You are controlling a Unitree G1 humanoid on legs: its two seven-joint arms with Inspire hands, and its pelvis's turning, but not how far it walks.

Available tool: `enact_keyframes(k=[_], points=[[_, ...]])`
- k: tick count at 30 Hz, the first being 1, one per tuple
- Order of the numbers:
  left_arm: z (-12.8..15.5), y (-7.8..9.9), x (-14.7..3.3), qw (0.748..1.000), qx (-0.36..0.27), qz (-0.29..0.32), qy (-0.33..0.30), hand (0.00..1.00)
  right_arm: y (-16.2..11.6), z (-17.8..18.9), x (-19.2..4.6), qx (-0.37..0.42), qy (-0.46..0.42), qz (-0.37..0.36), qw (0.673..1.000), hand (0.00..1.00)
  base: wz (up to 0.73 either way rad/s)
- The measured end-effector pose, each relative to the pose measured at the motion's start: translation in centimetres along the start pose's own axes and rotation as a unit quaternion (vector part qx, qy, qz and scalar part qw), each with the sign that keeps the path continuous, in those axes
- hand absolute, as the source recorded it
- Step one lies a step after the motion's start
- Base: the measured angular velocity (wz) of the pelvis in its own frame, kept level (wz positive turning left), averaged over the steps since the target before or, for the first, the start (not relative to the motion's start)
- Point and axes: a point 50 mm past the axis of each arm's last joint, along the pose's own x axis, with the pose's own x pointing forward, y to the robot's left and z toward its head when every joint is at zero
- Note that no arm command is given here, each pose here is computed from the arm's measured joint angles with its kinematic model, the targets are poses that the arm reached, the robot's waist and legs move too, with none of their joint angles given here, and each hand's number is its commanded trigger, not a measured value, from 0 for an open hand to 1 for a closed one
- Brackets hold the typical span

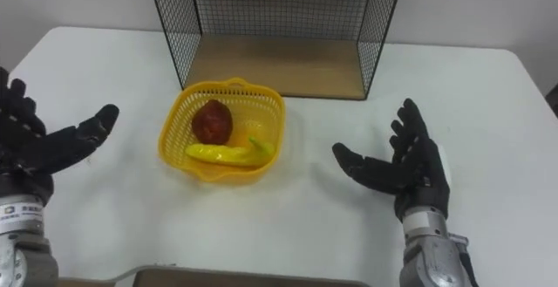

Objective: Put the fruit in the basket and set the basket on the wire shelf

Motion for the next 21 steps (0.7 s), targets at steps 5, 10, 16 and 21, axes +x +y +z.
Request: enact_keyframes(k=[5,10,16,21], points=[[-1.1,-0.6,-0.3,0.999,-0.014,-0.036,0.027,0.00,1.1,-0.2,0.1,0.012,0.001,0.029,1.000,0.00,-0.06],[-2.3,-1.5,-0.6,0.996,-0.015,-0.073,0.055,0.00,2.1,0.0,0.4,0.021,-0.001,0.060,0.998,0.00,-0.06],[-3.1,-1.8,-0.9,0.992,-0.044,-0.088,0.077,0.00,3.0,-0.3,0.3,0.034,0.000,0.084,0.996,0.00,-0.02],[-3.7,-2.4,-1.2,0.987,-0.068,-0.110,0.099,0.00,3.9,-0.2,0.4,0.037,-0.003,0.106,0.994,0.00,-0.01]])
